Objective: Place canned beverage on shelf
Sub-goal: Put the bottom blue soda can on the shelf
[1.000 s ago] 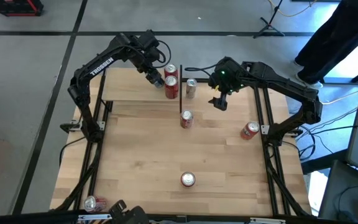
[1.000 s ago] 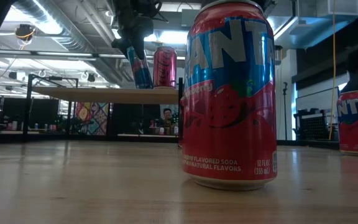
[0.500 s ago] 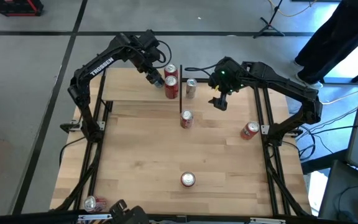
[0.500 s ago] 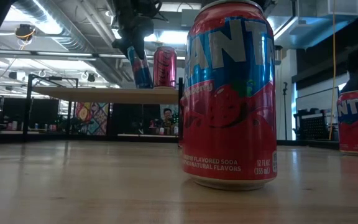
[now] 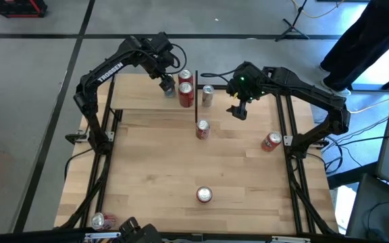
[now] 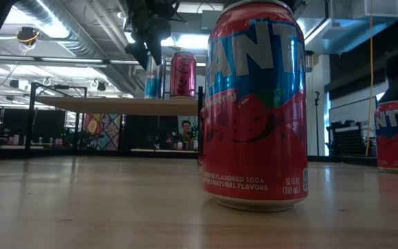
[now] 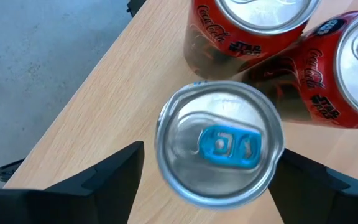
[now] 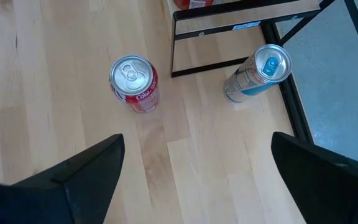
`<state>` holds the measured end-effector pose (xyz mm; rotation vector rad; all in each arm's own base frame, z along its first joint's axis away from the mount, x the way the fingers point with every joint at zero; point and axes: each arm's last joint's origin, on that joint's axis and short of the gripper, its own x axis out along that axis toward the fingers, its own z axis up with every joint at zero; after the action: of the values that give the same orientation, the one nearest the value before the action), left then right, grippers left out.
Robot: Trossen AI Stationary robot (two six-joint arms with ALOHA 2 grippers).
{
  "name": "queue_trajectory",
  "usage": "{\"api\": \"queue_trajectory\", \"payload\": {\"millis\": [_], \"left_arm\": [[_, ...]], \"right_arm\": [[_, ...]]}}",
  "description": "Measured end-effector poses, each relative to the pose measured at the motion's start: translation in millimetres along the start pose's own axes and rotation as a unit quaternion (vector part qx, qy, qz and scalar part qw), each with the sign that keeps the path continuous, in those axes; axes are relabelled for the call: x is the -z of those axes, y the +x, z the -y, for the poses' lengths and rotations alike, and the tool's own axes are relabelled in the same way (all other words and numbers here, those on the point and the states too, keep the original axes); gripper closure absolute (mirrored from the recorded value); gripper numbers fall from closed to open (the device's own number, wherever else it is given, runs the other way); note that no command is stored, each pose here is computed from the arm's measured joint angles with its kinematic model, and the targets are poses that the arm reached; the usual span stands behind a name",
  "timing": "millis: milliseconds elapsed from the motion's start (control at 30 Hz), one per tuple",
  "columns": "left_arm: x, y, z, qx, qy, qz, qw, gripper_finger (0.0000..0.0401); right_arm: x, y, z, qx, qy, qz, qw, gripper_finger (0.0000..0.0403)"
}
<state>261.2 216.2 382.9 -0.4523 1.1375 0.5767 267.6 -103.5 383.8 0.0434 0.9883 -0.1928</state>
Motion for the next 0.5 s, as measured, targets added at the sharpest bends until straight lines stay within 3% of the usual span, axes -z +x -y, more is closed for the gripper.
{"api": "queue_trajectory", "payload": {"millis": [500], "left_arm": [[-1.4,0.0,-0.3,-0.006,-0.035,0.008,0.999,0.0095]], "right_arm": [[0.0,0.0,0.2,0.004,0.000,-0.001,1.000,0.0008]]}}
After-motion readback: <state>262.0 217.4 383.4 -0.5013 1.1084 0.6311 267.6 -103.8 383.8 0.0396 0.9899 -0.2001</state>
